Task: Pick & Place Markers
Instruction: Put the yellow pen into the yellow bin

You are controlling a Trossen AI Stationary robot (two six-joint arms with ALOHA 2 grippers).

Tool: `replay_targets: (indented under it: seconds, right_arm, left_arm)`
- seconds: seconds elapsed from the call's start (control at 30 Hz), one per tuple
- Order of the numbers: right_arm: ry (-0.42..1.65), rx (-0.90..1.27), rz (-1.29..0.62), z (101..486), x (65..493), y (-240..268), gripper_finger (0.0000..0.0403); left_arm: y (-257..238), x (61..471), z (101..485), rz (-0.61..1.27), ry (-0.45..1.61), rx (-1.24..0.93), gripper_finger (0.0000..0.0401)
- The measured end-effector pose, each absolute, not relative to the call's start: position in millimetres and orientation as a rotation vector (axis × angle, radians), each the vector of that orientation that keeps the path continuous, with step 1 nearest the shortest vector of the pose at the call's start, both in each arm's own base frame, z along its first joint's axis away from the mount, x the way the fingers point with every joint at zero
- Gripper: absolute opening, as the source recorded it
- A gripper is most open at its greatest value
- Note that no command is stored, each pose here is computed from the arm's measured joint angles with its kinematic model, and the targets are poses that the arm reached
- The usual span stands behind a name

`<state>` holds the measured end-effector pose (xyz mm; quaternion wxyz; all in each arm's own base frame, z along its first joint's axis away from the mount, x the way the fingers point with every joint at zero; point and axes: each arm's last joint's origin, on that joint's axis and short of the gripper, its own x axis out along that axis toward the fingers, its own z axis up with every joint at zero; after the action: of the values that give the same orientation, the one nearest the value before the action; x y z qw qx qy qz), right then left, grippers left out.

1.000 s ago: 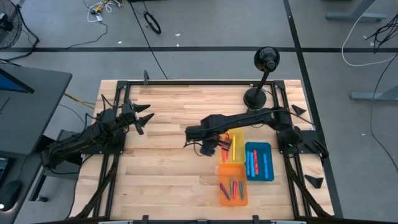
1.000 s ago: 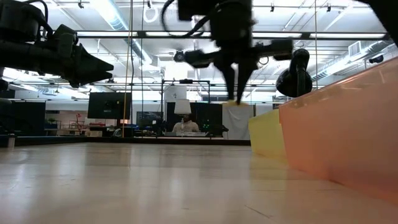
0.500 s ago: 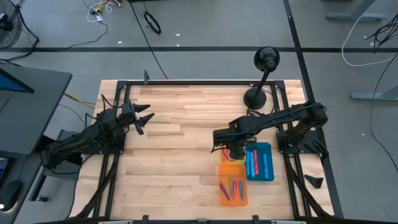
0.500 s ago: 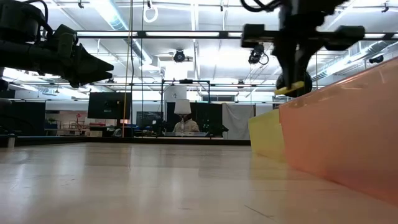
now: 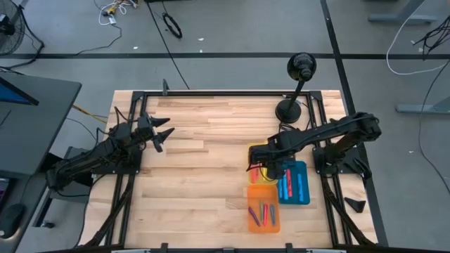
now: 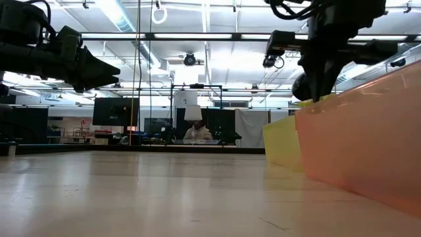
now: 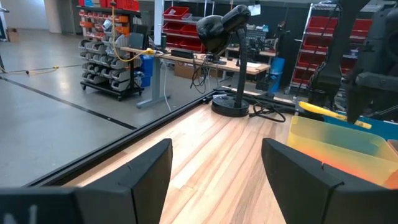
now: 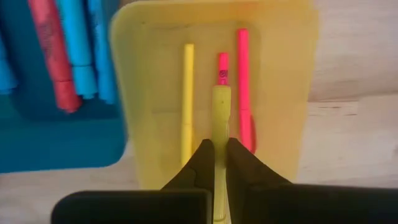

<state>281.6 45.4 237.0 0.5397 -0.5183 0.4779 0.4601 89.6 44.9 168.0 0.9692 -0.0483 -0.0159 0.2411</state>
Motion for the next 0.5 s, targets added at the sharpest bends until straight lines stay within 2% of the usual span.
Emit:
replay_targets:
  seconds: [0.5]
  right_arm:
    - [1.058,-1.206,1.051,201.4,289.1,47.7,0.0009]
  left_arm:
    - [44.9,89.6,168.0,0.487,-0.032,-0.098,0.0252]
